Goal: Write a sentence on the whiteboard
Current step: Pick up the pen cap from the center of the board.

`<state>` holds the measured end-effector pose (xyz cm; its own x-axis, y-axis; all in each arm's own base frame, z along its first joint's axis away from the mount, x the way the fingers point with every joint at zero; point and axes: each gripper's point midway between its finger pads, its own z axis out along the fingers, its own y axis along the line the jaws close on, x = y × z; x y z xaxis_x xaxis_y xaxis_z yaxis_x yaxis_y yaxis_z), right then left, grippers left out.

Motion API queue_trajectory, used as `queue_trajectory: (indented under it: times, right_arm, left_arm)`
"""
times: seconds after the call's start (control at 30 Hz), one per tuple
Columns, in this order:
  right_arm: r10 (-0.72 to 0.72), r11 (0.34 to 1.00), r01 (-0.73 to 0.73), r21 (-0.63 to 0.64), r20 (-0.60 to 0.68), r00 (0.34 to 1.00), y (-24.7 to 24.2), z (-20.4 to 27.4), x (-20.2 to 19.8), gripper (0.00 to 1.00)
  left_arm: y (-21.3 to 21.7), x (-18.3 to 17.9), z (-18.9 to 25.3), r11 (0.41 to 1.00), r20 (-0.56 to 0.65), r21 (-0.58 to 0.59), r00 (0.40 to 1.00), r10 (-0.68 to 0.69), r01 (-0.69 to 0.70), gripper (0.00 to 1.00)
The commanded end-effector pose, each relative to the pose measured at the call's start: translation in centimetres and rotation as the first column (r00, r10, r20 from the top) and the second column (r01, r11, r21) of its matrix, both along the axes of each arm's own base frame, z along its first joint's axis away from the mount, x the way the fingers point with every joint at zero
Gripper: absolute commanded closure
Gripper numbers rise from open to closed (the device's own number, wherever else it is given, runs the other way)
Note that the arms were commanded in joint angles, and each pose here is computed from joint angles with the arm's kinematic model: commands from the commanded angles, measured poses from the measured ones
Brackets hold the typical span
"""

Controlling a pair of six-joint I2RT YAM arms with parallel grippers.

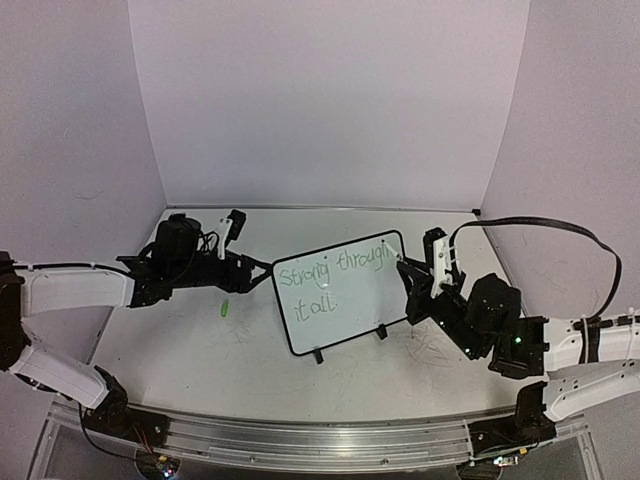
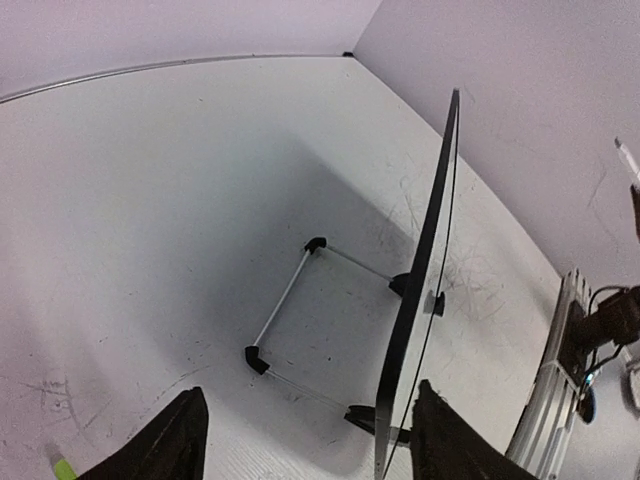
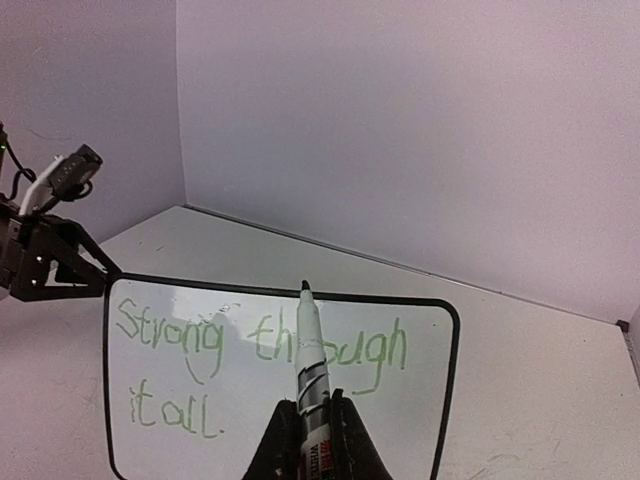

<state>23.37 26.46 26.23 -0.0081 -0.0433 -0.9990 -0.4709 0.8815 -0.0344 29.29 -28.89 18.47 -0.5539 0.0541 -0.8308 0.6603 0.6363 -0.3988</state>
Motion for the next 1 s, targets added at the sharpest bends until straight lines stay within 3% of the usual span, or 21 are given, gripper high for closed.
queue_trajectory:
  times: [0.0,0.2,0.33,0.47,0.67,0.97]
  right_arm:
    - [-0.131,0.989,0.126,0.080,0.062,0.990,-2.9,1.5,0.6,1.00]
    - [-0.211,0.968,0.202,0.149,0.045,0.976,-6.6,0.3,0.2,1.00]
    - [-0.224,0.961,0.213,0.176,0.047,0.973,-7.5,0.5,0.2,1.00]
    - [-0.204,0.966,0.193,0.174,0.048,0.978,-7.1,0.5,0.2,1.00]
    - [-0.136,0.977,0.126,0.172,0.048,0.990,-6.0,0.7,-0.1,1.00]
    - [-0.127,0.981,0.119,0.152,0.044,0.991,-5.5,0.3,0.0,1.00]
  left_arm:
    - [2.6,0.2,4.3,0.990,0.033,-0.039,0.990,0.138,-0.136,0.24]
    - [7.3,-0.8,1.9,0.932,-0.110,0.002,0.926,0.360,-0.362,0.17]
    - [10.1,-0.6,-1.3,0.858,-0.211,0.100,0.832,0.514,-0.504,0.17]
    - [9.9,-0.2,-6.2,0.835,-0.306,0.277,0.780,0.546,-0.475,0.28]
    - [8.8,1.0,-11.1,0.804,-0.358,0.451,0.747,0.561,-0.387,0.42]
    - [9.5,4.1,-14.2,0.703,-0.254,0.593,0.737,0.626,-0.393,0.50]
